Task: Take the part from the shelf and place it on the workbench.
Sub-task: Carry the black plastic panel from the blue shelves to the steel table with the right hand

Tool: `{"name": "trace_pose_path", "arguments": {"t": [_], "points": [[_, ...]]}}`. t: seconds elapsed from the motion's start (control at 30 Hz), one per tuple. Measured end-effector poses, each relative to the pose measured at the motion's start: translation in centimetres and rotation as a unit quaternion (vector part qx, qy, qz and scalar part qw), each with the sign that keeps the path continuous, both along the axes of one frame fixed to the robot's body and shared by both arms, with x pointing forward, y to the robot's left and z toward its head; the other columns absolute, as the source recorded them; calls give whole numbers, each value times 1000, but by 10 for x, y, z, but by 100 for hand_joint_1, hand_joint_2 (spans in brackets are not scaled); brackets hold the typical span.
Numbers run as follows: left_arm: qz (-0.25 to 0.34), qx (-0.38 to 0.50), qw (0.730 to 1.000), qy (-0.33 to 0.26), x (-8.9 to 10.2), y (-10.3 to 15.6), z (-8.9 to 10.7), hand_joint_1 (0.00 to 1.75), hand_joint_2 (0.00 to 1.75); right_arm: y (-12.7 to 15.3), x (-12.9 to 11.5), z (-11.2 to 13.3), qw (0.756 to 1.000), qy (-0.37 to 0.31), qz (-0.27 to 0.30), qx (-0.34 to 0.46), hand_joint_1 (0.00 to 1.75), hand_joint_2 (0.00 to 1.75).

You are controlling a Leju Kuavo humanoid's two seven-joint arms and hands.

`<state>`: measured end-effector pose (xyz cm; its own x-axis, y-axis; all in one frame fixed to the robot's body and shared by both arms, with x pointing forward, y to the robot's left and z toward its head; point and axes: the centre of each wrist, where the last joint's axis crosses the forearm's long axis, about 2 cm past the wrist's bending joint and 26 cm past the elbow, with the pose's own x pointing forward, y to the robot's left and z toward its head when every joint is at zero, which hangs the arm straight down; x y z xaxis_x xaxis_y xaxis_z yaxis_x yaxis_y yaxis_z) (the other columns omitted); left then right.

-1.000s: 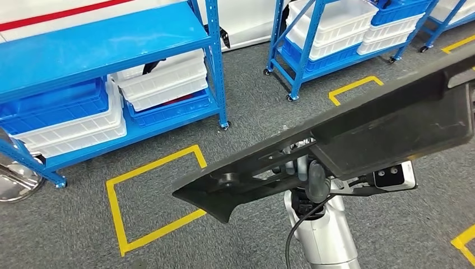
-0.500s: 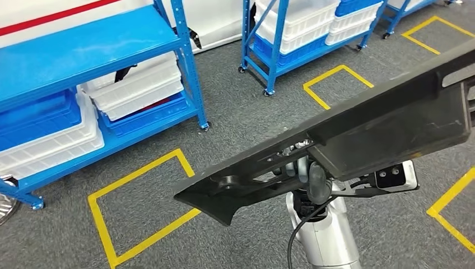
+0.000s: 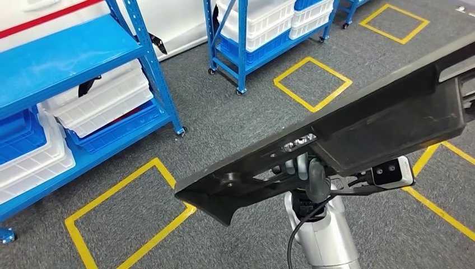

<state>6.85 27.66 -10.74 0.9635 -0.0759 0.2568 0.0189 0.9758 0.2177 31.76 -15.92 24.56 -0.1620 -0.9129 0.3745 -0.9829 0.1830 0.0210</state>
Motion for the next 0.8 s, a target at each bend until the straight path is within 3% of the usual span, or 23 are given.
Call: {"name": "trace_pose_path", "arguments": {"t": [0.8], "points": [[-12, -5, 1000, 11, -4, -5, 0, 0, 175, 2, 3, -9, 1000, 22, 7, -9, 175, 175]]}}
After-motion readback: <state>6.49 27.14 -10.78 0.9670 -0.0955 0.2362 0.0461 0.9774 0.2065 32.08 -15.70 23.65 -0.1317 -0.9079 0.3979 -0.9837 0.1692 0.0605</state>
